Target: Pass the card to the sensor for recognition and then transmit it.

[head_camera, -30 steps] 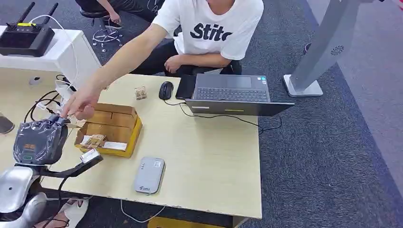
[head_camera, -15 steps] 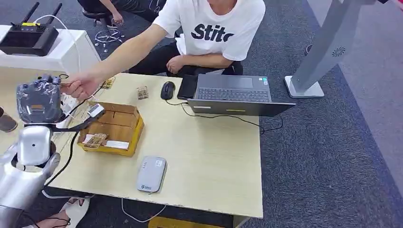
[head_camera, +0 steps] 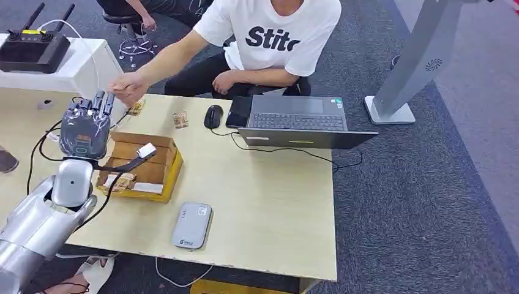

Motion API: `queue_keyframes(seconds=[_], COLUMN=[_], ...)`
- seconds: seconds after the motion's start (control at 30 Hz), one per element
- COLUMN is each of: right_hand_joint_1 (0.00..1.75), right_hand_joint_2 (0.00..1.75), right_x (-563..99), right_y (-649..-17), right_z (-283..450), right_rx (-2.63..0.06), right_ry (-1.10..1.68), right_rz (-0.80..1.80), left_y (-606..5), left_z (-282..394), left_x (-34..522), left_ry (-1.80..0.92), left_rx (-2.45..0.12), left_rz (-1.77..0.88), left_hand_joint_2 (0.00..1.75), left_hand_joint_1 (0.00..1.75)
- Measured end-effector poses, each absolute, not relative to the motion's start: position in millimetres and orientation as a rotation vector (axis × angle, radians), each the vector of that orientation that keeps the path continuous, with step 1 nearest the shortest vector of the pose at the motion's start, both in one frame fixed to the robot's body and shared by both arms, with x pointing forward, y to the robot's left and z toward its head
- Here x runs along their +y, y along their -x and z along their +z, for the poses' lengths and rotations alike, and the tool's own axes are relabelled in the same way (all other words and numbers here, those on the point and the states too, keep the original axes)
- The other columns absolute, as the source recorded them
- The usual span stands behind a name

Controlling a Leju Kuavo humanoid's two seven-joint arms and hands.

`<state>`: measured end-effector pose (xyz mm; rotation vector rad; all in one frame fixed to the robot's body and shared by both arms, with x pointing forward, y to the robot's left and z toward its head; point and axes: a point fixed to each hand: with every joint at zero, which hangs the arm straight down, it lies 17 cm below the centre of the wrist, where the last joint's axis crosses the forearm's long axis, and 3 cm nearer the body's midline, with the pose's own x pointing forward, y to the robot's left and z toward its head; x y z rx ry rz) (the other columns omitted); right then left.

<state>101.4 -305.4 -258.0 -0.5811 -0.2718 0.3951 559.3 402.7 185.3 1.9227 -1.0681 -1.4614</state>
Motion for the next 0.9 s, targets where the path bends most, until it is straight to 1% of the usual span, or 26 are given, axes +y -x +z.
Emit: queue_keyframes(seconds=[0.1, 0.2, 0.37, 0.4, 0.47, 0.53, 0.57, 0.63, 0.7, 0.8, 0.9], right_hand_joint_1=[0.0, 0.0, 0.0, 0.0, 0.0, 0.0, 0.0, 0.0, 0.0, 0.0, 0.0], right_hand_joint_2=[1.75, 1.75, 1.75, 1.75, 1.75, 1.75, 1.75, 1.75, 1.75, 1.75, 1.75], right_x=[-307.2, -308.9, -309.2, -310.4, -313.2, -315.1, -317.1, -319.6, -320.5, -323.5, -331.9], right_y=[-98.9, -95.7, -88.4, -86.2, -82.0, -73.6, -69.8, -66.7, -66.3, -67.2, -64.3], right_z=[-258.2, -258.4, -259.0, -259.2, -259.5, -260.5, -260.6, -260.7, -260.6, -260.1, -259.7], right_rx=[-0.258, -0.246, -0.227, -0.22, -0.205, -0.186, -0.176, -0.166, -0.165, -0.182, -0.177], right_ry=[0.584, 0.587, 0.586, 0.587, 0.59, 0.592, 0.596, 0.6, 0.6, 0.602, 0.614], right_rz=[0.382, 0.36, 0.309, 0.298, 0.27, 0.258, 0.249, 0.224, 0.203, 0.165, 0.129], left_y=[-555.4, -539.5, -493.2, -481.7, -433.8, -392.9, -378.3, -346.8, -321.3, -286.5, -244.6], left_z=[192.1, 201.2, 192.4, 190.1, 176.0, 167.0, 176.2, 187.2, 185.9, 188.8, 175.5], left_x=[397.3, 384.4, 393.4, 400.8, 411.8, 423.6, 427.1, 434.0, 447.9, 478.8, 510.4], left_ry=[-1.939, -1.938, -1.911, -1.914, -1.892, -1.873, -1.887, -1.89, -1.859, -1.8, -1.765], left_rx=[-1.145, -1.291, -1.328, -1.318, -1.325, -1.33, -1.363, -1.398, -1.375, -1.358, -1.278], left_rz=[-1.42, -1.351, -1.284, -1.268, -1.253, -1.294, -1.308, -1.236, -1.133, -0.909, -0.786], left_hand_joint_2=[1.75, 1.75, 1.75, 1.75, 1.75, 1.75, 1.75, 1.75, 1.75, 1.75, 1.75], left_hand_joint_1=[0.0, 0.0, 0.0, 0.0, 0.0, 0.0, 0.0, 0.0, 0.0, 0.0, 0.0])
